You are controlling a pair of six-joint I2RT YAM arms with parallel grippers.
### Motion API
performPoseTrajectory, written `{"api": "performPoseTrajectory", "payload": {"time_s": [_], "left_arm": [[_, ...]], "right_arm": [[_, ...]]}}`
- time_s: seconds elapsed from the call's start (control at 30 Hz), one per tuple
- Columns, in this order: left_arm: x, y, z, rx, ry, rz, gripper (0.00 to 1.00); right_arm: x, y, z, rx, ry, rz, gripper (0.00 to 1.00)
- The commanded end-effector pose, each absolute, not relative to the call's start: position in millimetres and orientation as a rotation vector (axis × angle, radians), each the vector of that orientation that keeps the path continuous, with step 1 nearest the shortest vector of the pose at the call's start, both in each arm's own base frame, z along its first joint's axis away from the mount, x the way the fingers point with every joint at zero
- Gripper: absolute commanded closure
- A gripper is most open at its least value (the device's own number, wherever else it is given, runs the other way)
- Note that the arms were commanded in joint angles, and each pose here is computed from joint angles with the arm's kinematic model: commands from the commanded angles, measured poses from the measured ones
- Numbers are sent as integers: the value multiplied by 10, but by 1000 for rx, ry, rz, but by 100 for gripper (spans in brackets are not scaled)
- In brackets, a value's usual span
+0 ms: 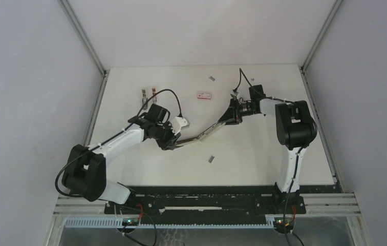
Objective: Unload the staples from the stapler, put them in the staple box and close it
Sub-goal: Open the stapler at the center of the board.
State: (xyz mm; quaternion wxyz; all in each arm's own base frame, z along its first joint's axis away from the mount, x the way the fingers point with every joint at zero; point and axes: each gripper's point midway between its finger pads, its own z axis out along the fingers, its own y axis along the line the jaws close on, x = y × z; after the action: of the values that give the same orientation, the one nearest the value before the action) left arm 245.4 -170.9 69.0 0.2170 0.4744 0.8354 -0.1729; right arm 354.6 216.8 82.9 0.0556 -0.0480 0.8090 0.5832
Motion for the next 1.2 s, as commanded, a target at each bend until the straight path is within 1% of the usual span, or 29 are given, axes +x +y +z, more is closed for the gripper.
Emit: {"api": "performPoseTrajectory", "payload": {"time_s": [0.0,0.03,0.13,0.27,0.33,0.4,0.47,0.6,0.77,1.03,1.17], "left_arm": [[2518,-1532,598,1260,2369,-366,63],[2521,-1532,574,1259,2378,-364,57],[2523,-1552,543,1260,2388,-376,41],[2513,-1605,509,1274,2392,-404,31],[2534,-1660,532,1290,2377,-408,30],[2587,-1730,582,1292,2348,-415,27],[2606,-1908,655,1328,2287,-428,19],[2776,-2253,830,1328,2180,-465,11],[3010,-2617,875,1335,2137,-501,11],[3173,-2924,767,1354,2163,-549,16],[3151,-2983,696,1385,2164,-545,17]], "right_arm": [[3623,2120,991,-233,2359,1756,75],[3622,2123,997,-237,2354,1762,75],[3609,2131,1010,-249,2342,1785,75],[3601,2139,989,-247,2339,1807,75],[3594,2148,959,-245,2341,1812,75],[3595,2152,944,-238,2335,1820,74],[3585,2162,935,-239,2334,1829,74],[3571,2176,899,-245,2333,1846,73],[3567,2148,799,-227,2344,1860,71],[3588,2076,669,-195,2358,1855,67],[3595,2050,605,-180,2373,1840,59]]}}
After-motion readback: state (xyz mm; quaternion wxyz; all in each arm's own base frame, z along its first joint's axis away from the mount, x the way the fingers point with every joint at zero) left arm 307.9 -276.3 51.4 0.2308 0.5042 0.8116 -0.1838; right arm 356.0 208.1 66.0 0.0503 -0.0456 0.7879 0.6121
